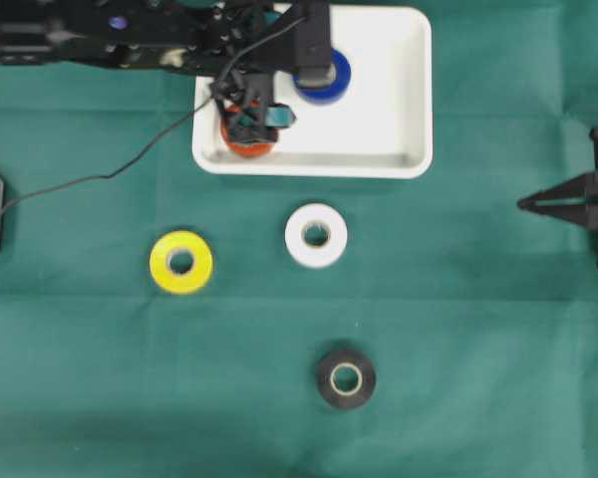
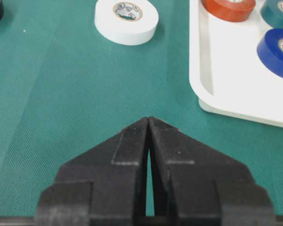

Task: Put the tape into the white case with the left arm.
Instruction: 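Carry the blue roll into the tray right of the teal roll, then release the blue roll and retract the left gripper leftward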

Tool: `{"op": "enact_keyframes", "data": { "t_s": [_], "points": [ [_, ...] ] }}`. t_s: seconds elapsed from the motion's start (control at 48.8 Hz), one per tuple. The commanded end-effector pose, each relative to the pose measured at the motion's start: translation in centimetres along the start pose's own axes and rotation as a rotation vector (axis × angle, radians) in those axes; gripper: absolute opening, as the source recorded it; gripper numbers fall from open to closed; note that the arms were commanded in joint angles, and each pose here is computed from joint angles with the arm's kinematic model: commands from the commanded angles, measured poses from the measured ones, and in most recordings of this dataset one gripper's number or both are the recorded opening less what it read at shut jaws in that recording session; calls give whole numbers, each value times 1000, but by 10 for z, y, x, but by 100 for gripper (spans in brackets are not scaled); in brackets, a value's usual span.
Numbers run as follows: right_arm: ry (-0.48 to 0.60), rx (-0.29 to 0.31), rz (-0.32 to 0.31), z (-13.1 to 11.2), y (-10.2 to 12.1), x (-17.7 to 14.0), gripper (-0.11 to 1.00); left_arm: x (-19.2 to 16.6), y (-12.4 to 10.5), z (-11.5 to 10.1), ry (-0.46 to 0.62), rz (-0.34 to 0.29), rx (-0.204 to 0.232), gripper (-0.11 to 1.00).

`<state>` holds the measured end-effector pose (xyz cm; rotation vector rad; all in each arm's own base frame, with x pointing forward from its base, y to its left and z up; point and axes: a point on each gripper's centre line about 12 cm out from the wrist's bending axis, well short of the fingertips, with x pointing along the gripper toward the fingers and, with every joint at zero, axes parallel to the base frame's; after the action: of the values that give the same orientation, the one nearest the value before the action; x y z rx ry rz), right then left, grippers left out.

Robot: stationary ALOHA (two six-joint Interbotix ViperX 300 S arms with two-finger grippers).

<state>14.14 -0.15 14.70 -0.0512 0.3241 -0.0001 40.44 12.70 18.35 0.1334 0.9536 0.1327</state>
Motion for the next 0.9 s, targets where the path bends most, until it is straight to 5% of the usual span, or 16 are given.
{"op": "enact_keyframes", "data": {
  "t_s": [0.0, 0.307, 0.881],
  "points": [
    [-18, 0, 0, 5, 0, 1, -9, -30, -9, 5, -61, 4, 16, 87],
    [-20, 0, -2, 5, 0, 0, -9, -75, -41, -37, -111, -18, 59, 87],
    [-21, 0, 0, 6, 0, 0, -9, -139, -76, -120, -275, -28, 77, 87]
  ]
}}
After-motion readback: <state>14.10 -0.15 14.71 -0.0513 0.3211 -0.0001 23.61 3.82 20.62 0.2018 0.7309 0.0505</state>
